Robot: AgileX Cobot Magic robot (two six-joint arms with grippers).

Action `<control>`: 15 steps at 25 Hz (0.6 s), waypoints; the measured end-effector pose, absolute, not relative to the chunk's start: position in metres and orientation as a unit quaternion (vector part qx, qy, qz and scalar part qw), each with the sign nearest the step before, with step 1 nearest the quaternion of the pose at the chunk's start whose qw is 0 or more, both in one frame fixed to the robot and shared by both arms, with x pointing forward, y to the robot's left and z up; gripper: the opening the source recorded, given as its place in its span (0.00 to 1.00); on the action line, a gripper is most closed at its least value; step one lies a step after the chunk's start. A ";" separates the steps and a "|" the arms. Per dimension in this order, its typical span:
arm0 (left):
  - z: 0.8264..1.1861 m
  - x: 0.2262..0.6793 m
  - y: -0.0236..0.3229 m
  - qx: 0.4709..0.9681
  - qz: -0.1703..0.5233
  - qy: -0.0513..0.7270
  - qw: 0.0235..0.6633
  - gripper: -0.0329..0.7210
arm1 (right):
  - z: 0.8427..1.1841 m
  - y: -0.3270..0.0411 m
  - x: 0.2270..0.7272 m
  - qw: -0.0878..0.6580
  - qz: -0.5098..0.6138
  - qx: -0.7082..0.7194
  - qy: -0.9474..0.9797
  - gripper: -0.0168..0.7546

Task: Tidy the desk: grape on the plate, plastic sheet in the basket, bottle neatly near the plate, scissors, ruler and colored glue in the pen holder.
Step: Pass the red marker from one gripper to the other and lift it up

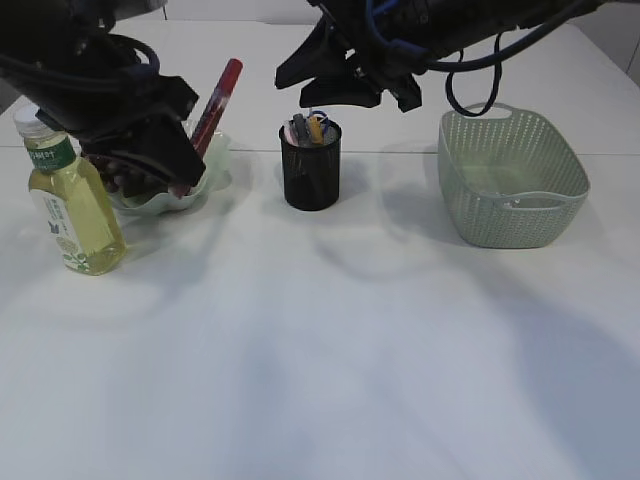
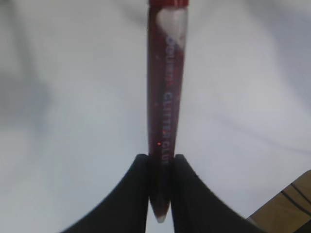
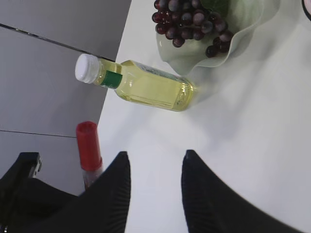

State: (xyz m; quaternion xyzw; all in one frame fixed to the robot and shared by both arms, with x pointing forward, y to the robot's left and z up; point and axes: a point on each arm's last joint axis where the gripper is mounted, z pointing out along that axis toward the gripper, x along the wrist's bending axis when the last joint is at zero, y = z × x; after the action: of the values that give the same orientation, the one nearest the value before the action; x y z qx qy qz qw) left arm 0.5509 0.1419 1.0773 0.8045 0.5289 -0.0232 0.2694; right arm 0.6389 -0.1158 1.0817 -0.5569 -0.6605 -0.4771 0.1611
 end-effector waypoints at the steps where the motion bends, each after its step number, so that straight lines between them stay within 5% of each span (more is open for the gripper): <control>1: 1.080 0.550 0.141 0.800 -0.023 0.530 0.280 0.17 | 1.083 -0.115 0.639 0.163 -0.481 -0.553 -0.661 0.40; 15: 1.092 0.550 0.136 0.780 -0.020 0.534 0.326 0.17 | 1.085 -0.111 0.640 0.176 -0.510 -0.531 -0.654 0.40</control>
State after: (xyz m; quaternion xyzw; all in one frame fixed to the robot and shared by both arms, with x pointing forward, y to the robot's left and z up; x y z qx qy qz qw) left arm 0.5501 0.1363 1.0916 0.7795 0.5343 -0.0199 0.3263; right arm 0.6402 -0.1113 1.0851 -0.5308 -0.6536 -0.5098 0.1765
